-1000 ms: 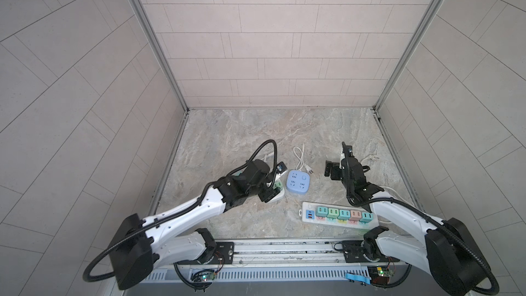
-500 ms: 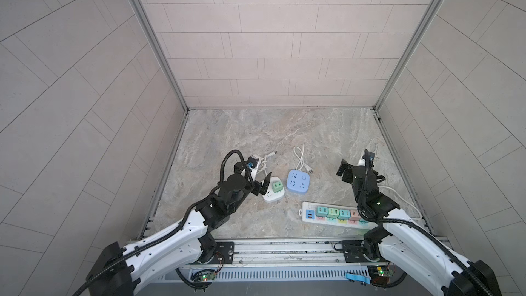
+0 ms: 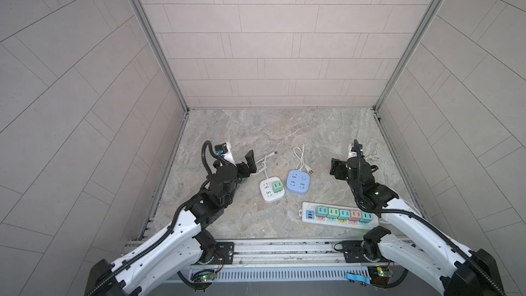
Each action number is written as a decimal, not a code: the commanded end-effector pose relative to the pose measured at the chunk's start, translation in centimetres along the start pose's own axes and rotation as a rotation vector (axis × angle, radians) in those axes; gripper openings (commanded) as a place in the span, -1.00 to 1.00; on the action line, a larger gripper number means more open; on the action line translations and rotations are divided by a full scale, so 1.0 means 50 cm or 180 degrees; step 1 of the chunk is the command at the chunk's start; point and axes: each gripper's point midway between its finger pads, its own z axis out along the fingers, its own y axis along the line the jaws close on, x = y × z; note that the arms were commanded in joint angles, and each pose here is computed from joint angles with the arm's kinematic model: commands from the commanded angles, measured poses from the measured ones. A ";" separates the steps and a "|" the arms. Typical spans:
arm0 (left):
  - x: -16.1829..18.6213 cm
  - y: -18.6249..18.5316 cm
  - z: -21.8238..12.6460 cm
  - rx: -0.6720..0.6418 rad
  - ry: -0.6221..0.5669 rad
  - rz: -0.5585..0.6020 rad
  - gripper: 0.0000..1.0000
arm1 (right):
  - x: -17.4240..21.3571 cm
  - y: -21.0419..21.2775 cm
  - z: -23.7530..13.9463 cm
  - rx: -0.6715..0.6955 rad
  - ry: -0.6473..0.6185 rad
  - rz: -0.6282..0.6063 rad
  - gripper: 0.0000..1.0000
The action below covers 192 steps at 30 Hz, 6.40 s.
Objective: Insert the plug
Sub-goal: 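Reach the right gripper across to the teal adapter while the left arm draws back, then close the right gripper on the teal adapter beside the mint-green one, then lift the teal adapter with the right gripper while the left gripper reaches toward it, then close the left gripper on the teal adapter held by the right gripper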
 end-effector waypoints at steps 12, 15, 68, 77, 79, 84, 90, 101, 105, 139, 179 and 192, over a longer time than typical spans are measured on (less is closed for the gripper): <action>0.065 0.218 0.005 -0.1220 0.0506 -0.0316 1.00 | 0.033 0.318 -0.054 -0.0916 0.0268 -0.0804 0.48; 0.067 0.227 0.001 -0.1279 0.0480 -0.0309 1.00 | 0.053 0.388 -0.052 -0.0999 0.0347 -0.1003 0.44; 0.078 0.345 -0.045 -0.1715 0.0325 -0.1071 1.00 | 0.354 0.759 0.179 -0.1220 0.1517 -0.2077 0.09; 0.077 0.341 -0.043 -0.1680 0.0315 -0.1078 1.00 | 0.359 0.759 0.186 -0.1217 0.1523 -0.2035 0.09; 0.078 0.341 -0.044 -0.1685 0.0332 -0.1069 1.00 | 0.365 0.759 0.189 -0.1221 0.1539 -0.2040 0.09; 0.078 0.339 -0.043 -0.1652 0.0315 -0.1086 1.00 | 0.377 0.761 0.199 -0.1239 0.1602 -0.2029 0.09; 0.081 0.338 -0.039 -0.1641 0.0341 -0.1093 1.00 | 0.380 0.763 0.210 -0.1228 0.1620 -0.1999 0.09; 0.079 0.333 -0.037 -0.1591 0.0339 -0.1099 1.00 | 0.389 0.765 0.216 -0.1213 0.1686 -0.2031 -0.26; 0.080 0.334 -0.036 -0.1602 0.0342 -0.1102 1.00 | 0.364 0.769 0.195 -0.1284 0.1625 -0.1981 -0.30; 0.060 0.002 0.033 0.1380 0.0551 -0.0767 0.68 | -0.029 0.349 -0.176 -0.1457 -0.0902 -0.1491 -0.58; 0.217 -0.349 -0.129 0.3301 0.1318 0.0885 0.51 | 0.077 0.443 -0.226 -0.2256 -0.1803 -0.3258 -0.89; 0.253 -0.364 -0.126 0.3366 0.1616 0.1009 0.28 | 0.066 0.444 -0.233 -0.2240 -0.1866 -0.3288 -0.91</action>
